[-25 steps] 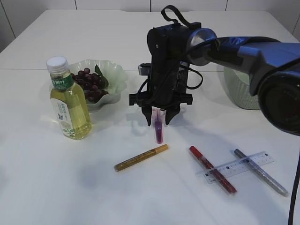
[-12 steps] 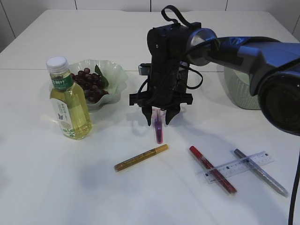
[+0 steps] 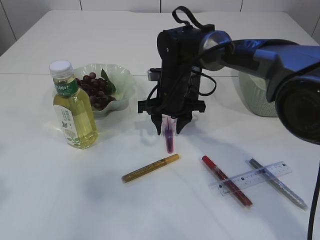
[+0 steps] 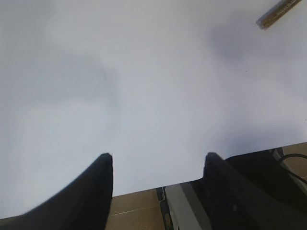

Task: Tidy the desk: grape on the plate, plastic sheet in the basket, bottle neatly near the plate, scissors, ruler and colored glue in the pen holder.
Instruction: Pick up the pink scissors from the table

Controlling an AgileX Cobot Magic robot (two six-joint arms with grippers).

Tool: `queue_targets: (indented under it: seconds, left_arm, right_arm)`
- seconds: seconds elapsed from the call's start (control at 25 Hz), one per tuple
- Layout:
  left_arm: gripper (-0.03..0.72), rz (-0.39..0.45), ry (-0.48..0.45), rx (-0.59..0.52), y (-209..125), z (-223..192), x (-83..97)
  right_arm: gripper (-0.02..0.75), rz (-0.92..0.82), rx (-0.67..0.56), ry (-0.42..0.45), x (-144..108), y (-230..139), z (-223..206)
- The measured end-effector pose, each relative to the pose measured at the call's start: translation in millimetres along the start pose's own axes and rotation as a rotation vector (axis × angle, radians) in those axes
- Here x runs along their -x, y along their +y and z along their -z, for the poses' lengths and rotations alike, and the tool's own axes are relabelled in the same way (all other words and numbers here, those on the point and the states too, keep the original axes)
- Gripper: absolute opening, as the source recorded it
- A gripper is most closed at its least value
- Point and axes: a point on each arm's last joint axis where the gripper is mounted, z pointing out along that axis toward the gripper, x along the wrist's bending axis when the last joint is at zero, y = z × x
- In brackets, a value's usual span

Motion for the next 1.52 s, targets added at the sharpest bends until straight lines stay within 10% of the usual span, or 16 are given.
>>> queue_targets:
  seconds: [1.52]
  left_arm:
    - [0.435, 0.0, 0.0, 0.0, 0, 0, 0.0]
  right_arm:
    - [0.419, -0.017, -0.094, 0.008, 3, -15, -19]
